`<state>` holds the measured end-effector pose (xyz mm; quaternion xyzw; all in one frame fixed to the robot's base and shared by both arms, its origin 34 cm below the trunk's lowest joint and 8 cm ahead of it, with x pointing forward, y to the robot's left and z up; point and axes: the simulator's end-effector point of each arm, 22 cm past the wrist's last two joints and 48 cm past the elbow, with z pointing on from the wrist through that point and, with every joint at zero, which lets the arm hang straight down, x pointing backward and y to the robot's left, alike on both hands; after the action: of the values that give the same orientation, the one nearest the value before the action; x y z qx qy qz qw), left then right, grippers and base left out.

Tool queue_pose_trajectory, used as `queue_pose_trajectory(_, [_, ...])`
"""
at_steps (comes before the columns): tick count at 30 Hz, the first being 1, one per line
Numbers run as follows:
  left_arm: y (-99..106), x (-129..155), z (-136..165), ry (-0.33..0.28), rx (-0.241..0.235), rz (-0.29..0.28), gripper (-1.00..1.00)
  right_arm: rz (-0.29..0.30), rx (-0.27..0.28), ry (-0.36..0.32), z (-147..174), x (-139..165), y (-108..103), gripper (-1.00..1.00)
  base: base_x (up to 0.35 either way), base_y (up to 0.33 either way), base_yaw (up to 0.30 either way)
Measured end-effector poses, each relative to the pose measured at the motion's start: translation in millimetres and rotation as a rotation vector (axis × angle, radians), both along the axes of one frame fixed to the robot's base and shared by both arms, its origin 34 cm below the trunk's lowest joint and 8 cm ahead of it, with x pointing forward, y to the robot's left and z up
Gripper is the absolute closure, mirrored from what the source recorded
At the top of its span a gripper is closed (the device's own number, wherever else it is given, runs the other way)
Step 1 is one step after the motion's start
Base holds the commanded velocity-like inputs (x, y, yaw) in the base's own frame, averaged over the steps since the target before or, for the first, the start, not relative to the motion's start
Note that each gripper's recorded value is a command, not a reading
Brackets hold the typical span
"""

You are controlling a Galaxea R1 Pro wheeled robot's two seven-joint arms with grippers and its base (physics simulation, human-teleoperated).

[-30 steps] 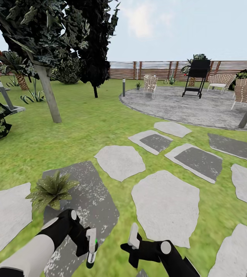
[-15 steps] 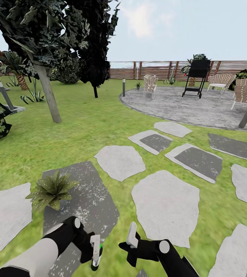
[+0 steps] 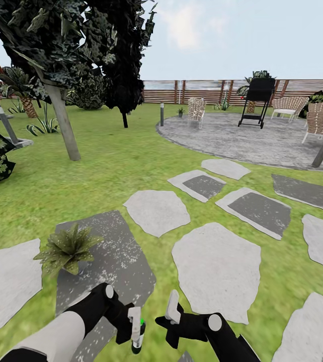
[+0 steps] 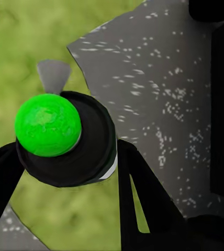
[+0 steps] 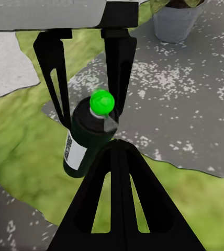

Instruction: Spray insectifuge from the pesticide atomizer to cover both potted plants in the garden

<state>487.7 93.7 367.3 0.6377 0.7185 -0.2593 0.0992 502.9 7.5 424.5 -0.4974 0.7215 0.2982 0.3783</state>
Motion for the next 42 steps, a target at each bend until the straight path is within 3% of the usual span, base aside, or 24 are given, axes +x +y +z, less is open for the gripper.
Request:
queue_pose_trajectory(3, [-15.5,-0.6,5.9,-0.009,-0.066,-0.005,1.0,0.0,0.0,0.0,-0.1,0.0,0.0,1.0,0.0,0.0,0.0])
queue_pose_trajectory(19, [-35.2,-9.2,8.4,0.002,-0.103,-0.025,1.0,0.0,-0.001,0.0,-0.1,-0.1,-0.1,1.0,0.0,0.0,0.0])
queue_pose_trajectory(24, [-46.5,-5.6,16.2,-0.006,-0.165,-0.006,1.0,0.0,-0.001,0.0,-0.1,-0.1,-0.1,1.0,0.0,0.0,0.0])
queue_pose_trajectory(36, [-41.8,-5.8,14.6,-0.003,-0.161,0.001,1.0,0.001,-0.001,0.0,-0.1,-0.1,0.0,1.0,0.0,0.0,0.0])
queue_pose_trajectory(40, [-29.0,-16.3,5.5,0.026,-0.134,0.001,1.0,0.001,-0.001,0.0,-0.1,-0.1,0.0,1.0,0.0,0.0,0.0])
queue_pose_trajectory(42, [-12.6,-16.3,0.8,0.03,-0.11,0.01,1.0,0.001,-0.001,0.0,-0.2,-0.1,-0.1,1.0,0.0,0.0,0.0])
